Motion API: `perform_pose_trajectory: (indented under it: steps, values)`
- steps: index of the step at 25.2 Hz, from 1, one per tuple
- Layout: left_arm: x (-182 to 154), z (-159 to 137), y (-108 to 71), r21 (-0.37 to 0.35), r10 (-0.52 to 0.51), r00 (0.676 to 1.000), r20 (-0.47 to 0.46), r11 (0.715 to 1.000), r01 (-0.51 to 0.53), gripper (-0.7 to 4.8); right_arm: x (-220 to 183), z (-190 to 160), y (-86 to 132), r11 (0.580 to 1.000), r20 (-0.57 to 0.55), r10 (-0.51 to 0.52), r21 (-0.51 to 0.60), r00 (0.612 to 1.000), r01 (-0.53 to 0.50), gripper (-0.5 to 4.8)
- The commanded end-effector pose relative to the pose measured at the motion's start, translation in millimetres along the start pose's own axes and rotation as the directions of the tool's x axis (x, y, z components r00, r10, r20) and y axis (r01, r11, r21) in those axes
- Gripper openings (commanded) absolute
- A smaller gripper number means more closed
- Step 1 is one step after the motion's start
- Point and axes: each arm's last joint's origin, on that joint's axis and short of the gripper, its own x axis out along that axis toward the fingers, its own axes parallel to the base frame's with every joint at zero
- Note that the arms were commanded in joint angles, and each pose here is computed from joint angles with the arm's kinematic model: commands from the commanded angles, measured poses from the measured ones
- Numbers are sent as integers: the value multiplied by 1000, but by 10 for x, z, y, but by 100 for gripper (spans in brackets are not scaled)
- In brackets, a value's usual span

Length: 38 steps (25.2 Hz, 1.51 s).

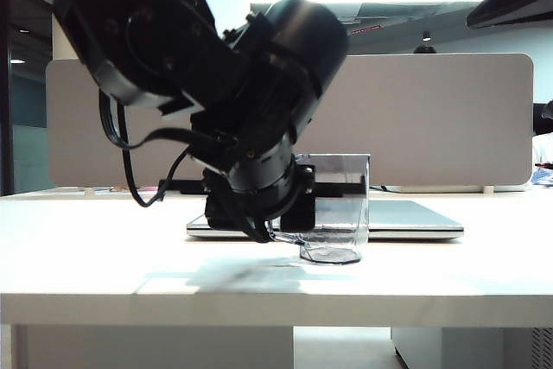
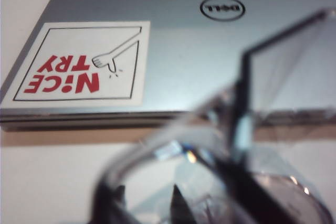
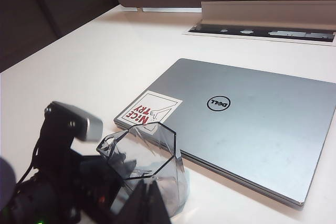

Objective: Pick up the water cup and place it on the side of the laptop close to you.

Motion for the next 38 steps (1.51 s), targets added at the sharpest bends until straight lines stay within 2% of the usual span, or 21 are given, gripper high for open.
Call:
perform_pose_trajectory:
  steps: [1,6,10,15,17,20,23,29,31,38]
  values:
    - [-81,32,-25,43,-13,1000,-9,999,13,99,-5,20,5,1000,14,3,-5,1000,-3,-2]
    - [-165,53,10,98,2,999,-54,995,3,99,-6,20,4,1000,14,2,-5,1000,-2,-2]
    - [-252,63,87,177,40,992,-120,984,-19,99,-6,20,4,1000,14,2,-5,1000,-2,-2]
    - [-278,93,95,171,21,991,-135,985,2,101,-6,20,3,1000,15,0,-5,1000,0,-2]
    - [-280,83,95,174,6,988,-153,985,21,123,-6,20,3,1000,14,-1,-5,1000,1,-2]
    - [-308,73,108,188,-34,976,-214,979,75,125,-6,19,2,1000,14,-2,-5,1000,2,-2]
    - [-362,107,154,212,-20,971,-239,975,72,125,-6,13,1,1000,7,-3,-3,1000,3,-2]
    - [-473,243,221,217,-24,970,-241,973,78,125,-3,-10,-4,1000,-14,-10,1,1000,10,-2]
    - [-533,301,262,240,-22,969,-247,967,84,125,-3,-15,-4,1000,-19,-10,3,1000,10,-2]
    - [-760,626,523,293,-3,973,-229,953,72,120,6,-31,26,1000,-35,14,5,999,-14,-2]
